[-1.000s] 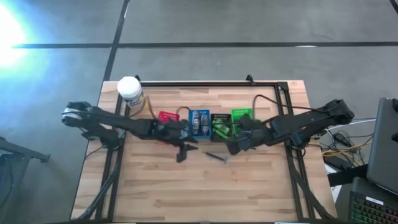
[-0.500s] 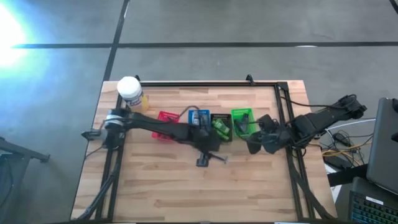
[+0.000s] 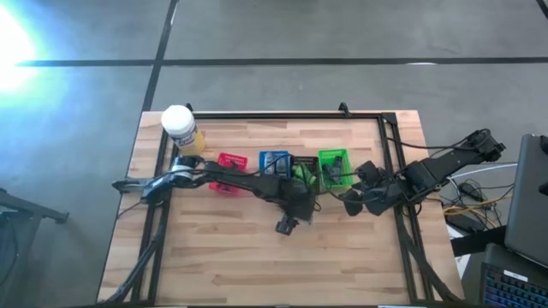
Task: Pick & Place Travel size toiletries
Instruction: Put the blue razor into the red basket
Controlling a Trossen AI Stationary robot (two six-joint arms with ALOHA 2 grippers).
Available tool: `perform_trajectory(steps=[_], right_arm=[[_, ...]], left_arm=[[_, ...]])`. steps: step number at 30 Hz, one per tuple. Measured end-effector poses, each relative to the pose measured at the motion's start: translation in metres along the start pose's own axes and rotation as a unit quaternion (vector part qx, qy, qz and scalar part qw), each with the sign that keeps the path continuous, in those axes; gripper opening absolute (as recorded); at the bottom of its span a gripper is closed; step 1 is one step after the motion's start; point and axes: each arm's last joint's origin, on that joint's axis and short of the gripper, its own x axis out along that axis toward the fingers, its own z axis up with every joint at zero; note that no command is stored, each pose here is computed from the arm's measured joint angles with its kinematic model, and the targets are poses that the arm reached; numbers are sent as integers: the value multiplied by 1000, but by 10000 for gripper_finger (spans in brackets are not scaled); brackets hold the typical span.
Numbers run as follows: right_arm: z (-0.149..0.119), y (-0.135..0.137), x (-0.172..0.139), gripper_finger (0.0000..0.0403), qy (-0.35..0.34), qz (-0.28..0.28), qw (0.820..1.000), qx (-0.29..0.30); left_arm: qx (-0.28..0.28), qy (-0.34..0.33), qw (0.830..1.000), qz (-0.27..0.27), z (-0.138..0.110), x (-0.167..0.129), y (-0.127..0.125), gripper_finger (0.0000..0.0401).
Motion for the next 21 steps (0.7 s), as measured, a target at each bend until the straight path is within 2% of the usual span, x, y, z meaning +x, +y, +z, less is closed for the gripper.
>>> perform_trajectory(steps=[6,13,21], right_arm=[[2,1,-4,337,-2,8,1000,-14],[2,-1,-3,355,-1,4,1000,-17],[2,-1,-3,353,-1,4,1000,-17]], left_arm=[[1,30,1000,-7,-13,10,-2,207],[-1,52,999,14,-26,18,-2,181],[-5,59,998,17,-29,19,-2,133]])
